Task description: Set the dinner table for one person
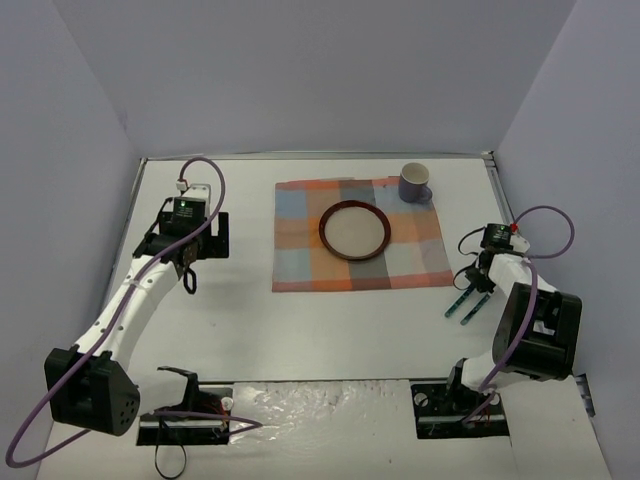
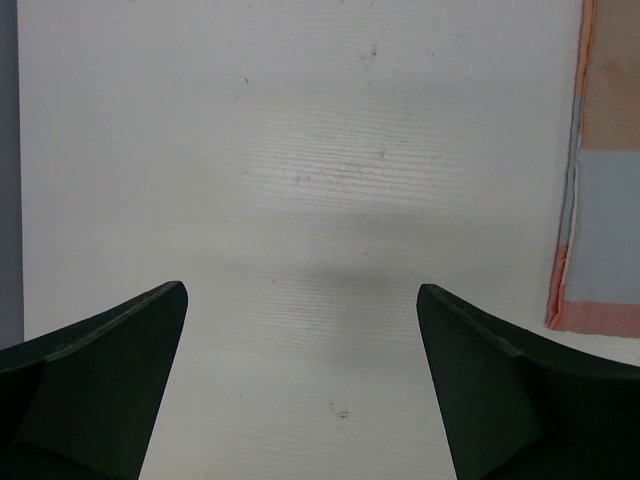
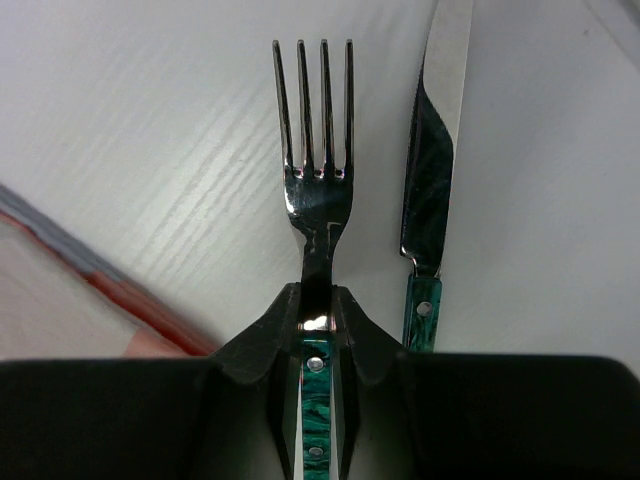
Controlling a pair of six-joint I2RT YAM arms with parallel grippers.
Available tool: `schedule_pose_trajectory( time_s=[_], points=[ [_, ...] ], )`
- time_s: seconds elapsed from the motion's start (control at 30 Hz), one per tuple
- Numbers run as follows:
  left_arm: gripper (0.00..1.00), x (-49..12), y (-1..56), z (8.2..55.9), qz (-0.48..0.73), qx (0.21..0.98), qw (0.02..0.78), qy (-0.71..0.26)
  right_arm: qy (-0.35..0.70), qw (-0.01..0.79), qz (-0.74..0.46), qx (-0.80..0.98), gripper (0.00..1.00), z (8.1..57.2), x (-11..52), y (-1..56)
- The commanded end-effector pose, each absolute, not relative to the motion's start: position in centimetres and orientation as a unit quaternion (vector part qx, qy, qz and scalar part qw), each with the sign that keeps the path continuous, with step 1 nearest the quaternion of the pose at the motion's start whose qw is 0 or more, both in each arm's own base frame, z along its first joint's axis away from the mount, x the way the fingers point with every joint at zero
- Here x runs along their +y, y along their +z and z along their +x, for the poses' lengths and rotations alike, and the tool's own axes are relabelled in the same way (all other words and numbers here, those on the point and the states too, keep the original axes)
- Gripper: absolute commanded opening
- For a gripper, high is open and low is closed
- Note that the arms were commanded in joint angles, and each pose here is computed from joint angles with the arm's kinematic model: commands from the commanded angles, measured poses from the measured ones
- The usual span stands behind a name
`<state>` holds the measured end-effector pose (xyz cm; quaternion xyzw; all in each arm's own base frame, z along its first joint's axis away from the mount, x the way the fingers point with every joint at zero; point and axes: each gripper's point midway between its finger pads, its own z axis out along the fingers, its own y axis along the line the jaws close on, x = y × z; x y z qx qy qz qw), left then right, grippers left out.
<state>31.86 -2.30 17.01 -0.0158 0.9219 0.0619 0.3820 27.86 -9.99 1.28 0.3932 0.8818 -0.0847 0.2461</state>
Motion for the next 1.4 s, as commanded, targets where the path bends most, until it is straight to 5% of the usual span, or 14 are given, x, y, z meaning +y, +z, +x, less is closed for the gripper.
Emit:
schedule_pose_trajectory(
  time_s=[0.0, 0.2, 0.57, 0.97, 1.37],
  points=[
    [0.97, -2.3, 19.8, 32.8, -0.032, 0.9, 0.43, 0.058, -0.106, 0.339, 0.367, 0.86, 0.0, 31.5, -10.8, 8.4],
    [0.97, -2.2, 20.3, 32.7, -0.033, 0.899, 0.433, 0.058, -0.097, 0.401, 0.3, 0.86, 0.0, 34.8, -6.7, 15.3],
    [0.97, -1.6, 21.0, 32.4, -0.041, 0.894, 0.442, 0.069, 0.062, 0.445, 0.119, 0.886, 0.0, 40.4, 15.0, 21.8],
    [0.97, -0.9, 21.0, 32.2, -0.054, 0.892, 0.441, 0.084, 0.141, 0.379, 0.017, 0.915, 0.0, 42.7, 33.6, 15.8],
    [0.97, -0.8, 20.8, 32.2, -0.058, 0.894, 0.437, 0.086, 0.091, 0.342, 0.014, 0.935, 0.0, 43.0, 35.9, 8.0]
  ],
)
